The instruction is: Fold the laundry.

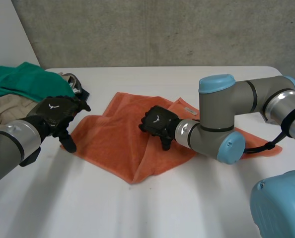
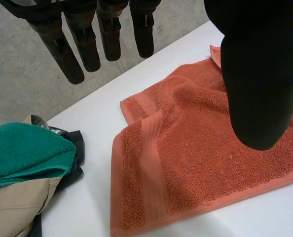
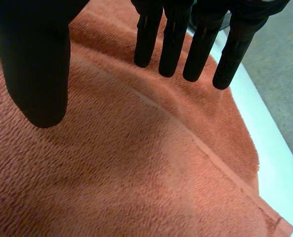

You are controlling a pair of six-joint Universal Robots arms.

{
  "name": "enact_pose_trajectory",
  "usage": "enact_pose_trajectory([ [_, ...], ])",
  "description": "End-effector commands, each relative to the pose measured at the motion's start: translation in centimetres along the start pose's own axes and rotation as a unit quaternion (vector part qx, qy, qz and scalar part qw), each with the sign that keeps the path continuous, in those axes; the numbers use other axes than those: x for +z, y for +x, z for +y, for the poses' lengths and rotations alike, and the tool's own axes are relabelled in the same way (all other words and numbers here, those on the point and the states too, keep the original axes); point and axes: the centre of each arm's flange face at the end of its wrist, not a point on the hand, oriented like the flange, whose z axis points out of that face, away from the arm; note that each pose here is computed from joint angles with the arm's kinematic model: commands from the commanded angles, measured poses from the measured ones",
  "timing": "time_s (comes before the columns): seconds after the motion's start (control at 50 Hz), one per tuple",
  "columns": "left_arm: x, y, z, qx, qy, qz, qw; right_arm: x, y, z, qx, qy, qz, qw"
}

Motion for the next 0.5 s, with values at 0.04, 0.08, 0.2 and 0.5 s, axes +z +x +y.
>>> enact_pose_trajectory([
  [0.04, 0.1, -0.1, 0.0, 0.0, -0.001, -0.002, 1.0, 0.5, -0.5, 0.6, -0.011, -0.004, -0.003, 1.0],
  [0.08, 0.1, -0.2, 0.1, 0.0, -0.001, -0.003, 1.0, 0.4, 0.0, -0.1, -0.017, 0.007, 0.008, 1.0],
  [0.2, 0.2, -0.6, 0.3, -0.002, -0.004, -0.008, 1.0, -1.2, 3.0, -3.6, 0.002, 0.054, 0.062, 0.997],
  [0.5, 3.5, -0.7, 3.9, -0.02, -0.058, 0.007, 0.998, -8.5, 4.0, -11.5, 0.058, 0.101, 0.132, 0.984],
])
